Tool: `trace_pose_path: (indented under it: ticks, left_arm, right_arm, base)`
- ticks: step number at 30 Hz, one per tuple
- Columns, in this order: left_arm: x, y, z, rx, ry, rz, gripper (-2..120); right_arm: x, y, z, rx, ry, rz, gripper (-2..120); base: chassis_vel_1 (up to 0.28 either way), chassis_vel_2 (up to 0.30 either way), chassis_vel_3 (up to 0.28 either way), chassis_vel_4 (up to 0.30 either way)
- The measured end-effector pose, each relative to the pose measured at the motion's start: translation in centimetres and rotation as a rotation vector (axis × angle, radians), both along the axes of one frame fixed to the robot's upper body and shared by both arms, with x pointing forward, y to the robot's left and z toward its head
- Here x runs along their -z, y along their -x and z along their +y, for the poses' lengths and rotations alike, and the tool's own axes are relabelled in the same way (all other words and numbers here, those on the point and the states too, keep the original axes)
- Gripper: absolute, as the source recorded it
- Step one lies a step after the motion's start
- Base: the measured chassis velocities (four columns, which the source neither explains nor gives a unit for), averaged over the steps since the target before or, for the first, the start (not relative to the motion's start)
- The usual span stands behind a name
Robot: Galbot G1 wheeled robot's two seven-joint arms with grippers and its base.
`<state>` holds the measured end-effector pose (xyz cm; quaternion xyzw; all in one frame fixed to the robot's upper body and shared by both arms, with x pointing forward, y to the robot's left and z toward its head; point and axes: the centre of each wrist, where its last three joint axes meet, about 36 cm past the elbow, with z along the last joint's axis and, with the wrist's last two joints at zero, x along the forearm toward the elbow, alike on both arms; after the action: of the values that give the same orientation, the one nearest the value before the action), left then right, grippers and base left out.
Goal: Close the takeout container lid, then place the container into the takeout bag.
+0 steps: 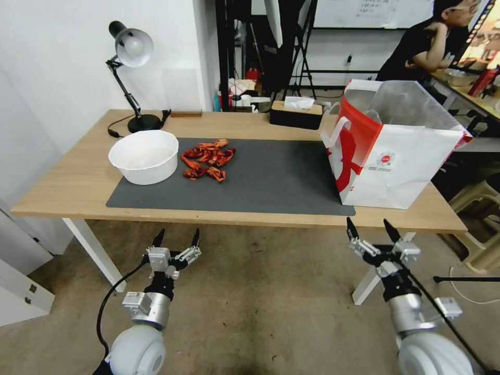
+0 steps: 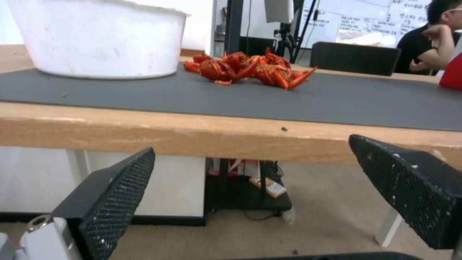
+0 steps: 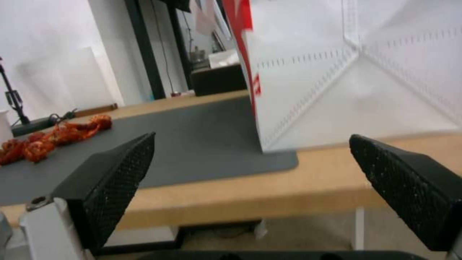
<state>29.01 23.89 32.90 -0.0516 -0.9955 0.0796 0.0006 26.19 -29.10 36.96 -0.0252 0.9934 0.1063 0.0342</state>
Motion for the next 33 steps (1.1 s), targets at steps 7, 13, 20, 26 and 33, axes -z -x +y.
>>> trace_pose_path:
  ticks: [7,13,20,26,33]
  left_arm:
    - [0.45,0.43,0.16,-0.006,0.003,-0.011,100]
    - [0.52,0.45,0.18,-0.01,0.004,-0.025,100]
    - [0.52,0.46,0.2,-0.01,0.003,-0.025,100]
    - [0.52,0.45,0.2,-0.01,0.003,-0.025,100]
    - [0.5,0.45,0.2,-0.01,0.003,-0.025,100]
  right_arm:
    - [0.74,0.14,0.36,0.005,-0.032,0.014,100]
    - [0.72,0.03,0.38,0.001,-0.047,0.023,100]
    - [0.7,-0.02,0.37,-0.001,-0.046,0.023,100]
    - [0.68,-0.04,0.36,-0.001,-0.046,0.023,100]
    - [0.66,-0.06,0.36,-0.001,-0.046,0.023,100]
  base:
    - [0.0,0.0,0.0,0.0]
    - [0.0,0.0,0.0,0.0]
    - [0.0,0.0,0.0,0.0]
    - [0.0,0.0,0.0,0.0]
    - [0.0,0.0,0.0,0.0]
